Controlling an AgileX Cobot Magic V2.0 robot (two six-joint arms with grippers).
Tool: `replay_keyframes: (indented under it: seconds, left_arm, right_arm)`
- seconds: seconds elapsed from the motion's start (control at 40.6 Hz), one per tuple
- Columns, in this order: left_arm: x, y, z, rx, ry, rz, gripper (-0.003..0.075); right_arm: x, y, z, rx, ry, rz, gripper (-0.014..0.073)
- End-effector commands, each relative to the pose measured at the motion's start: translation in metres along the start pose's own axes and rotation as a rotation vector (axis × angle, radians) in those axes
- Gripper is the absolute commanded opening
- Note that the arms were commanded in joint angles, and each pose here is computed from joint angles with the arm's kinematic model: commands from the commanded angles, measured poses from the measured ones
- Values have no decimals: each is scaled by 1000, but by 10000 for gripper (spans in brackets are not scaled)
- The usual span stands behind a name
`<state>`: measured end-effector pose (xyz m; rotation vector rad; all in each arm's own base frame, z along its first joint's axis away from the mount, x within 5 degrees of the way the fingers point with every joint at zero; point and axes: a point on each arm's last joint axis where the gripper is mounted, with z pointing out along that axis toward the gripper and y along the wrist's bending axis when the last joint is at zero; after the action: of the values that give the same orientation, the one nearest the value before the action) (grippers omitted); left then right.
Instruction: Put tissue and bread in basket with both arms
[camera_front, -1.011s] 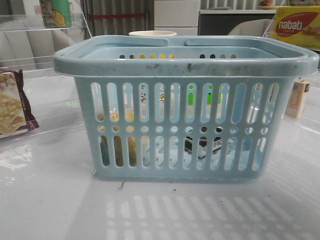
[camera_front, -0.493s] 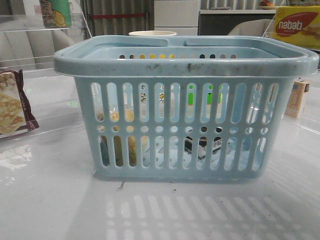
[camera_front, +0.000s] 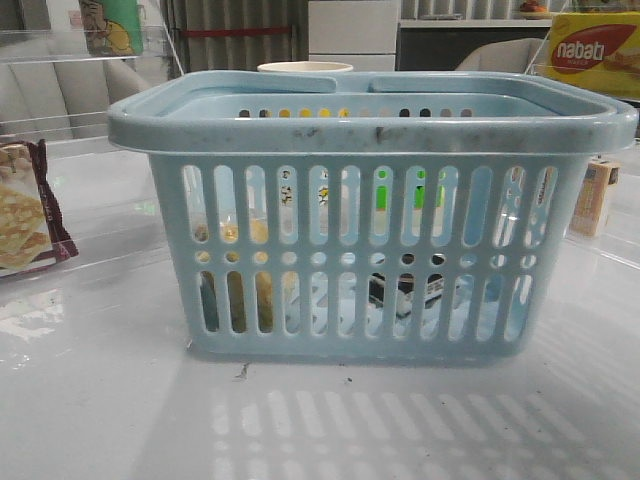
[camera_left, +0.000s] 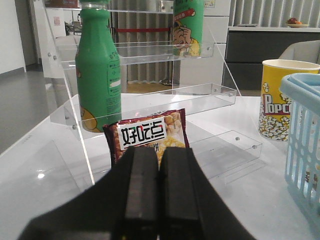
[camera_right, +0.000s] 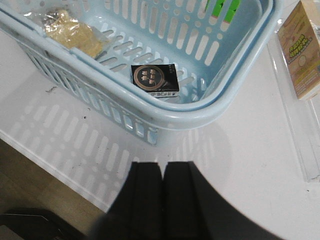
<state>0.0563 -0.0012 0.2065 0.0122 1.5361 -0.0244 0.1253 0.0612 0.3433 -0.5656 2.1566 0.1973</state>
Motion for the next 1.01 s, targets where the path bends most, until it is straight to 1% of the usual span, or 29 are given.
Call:
replay_keyframes:
  seconds: [0.0, 0.173, 0.419, 0.986]
  left_arm:
    - [-10, 0, -2, 3, -114, -9, 97]
    - [-10, 0, -2, 3, -116, -7, 97]
    - [-10, 0, -2, -2, -115, 55, 97]
    - [-10, 0, -2, -2, -113, 55, 97]
  right_arm:
    - [-12, -2, -5, 15, -88, -13, 66]
    - [-12, -2, -5, 15, -88, -13, 66]
    - [-12, -2, -5, 15, -88, -13, 66]
    - [-12, -2, -5, 15, -88, -13, 66]
